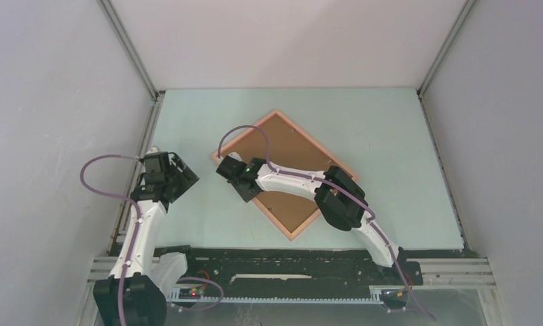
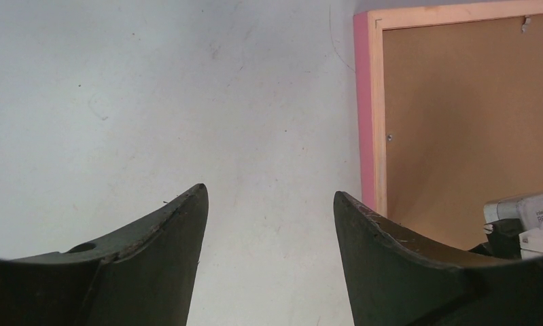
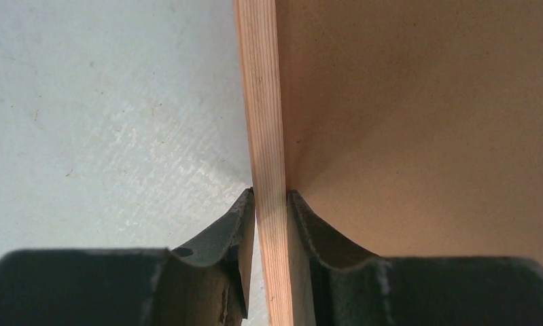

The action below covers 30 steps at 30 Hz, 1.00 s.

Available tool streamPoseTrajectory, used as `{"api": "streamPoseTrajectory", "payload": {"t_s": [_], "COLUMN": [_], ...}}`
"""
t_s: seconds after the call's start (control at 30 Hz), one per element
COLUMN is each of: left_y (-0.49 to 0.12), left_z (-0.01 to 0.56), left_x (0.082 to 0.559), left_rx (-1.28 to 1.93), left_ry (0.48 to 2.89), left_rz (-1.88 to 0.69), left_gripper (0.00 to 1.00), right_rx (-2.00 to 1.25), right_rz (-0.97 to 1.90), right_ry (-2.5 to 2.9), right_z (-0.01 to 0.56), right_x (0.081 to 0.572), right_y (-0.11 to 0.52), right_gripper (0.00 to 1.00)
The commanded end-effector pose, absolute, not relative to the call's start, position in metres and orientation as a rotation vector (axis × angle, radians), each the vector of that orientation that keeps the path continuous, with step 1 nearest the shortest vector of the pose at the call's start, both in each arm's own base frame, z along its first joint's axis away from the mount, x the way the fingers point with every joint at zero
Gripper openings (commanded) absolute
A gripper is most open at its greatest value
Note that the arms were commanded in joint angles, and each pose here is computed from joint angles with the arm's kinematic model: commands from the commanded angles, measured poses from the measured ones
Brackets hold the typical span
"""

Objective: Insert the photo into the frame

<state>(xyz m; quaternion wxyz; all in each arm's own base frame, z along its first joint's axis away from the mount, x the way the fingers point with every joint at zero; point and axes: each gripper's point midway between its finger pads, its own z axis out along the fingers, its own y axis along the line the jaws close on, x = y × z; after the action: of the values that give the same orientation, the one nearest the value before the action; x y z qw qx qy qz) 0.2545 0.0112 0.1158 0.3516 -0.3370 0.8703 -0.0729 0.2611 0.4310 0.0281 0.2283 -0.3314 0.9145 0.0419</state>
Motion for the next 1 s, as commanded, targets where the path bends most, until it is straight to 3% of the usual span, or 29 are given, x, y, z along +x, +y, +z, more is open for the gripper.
{"api": "streamPoseTrajectory", "payload": {"t_s": [0.0, 0.1, 0.2, 0.43, 0.97], "left_y": [0.016, 0.015, 0.016, 0.016, 0.020], "left_z": [0.140, 0.140, 0.143, 0.165, 0.255], "left_x": [0.267, 0.267, 0.267, 0.271, 0.262], "left_rx": [-0.859, -0.854, -0.834, -0.732, -0.652], "left_ry": [2.187, 2.186, 2.183, 2.144, 1.980], "left_rz": [-0.200, -0.204, -0.200, -0.200, -0.183], "left_gripper": [0.74, 0.74, 0.74, 0.73, 0.73], "right_rx": [-0.884, -0.864, -0.822, -0.655, -0.399], "right_rz": [0.037, 0.016, 0.087, 0.555, 1.481], "right_ry": [2.519, 2.495, 2.447, 2.451, 2.262], "right_z": [0.015, 0.032, 0.072, 0.173, 0.343], "right_x": [0.261, 0.268, 0.276, 0.293, 0.281], "right_y": [0.432, 0.433, 0.438, 0.438, 0.456], "right_gripper": [0.26, 0.00, 0.00, 0.00, 0.00]}}
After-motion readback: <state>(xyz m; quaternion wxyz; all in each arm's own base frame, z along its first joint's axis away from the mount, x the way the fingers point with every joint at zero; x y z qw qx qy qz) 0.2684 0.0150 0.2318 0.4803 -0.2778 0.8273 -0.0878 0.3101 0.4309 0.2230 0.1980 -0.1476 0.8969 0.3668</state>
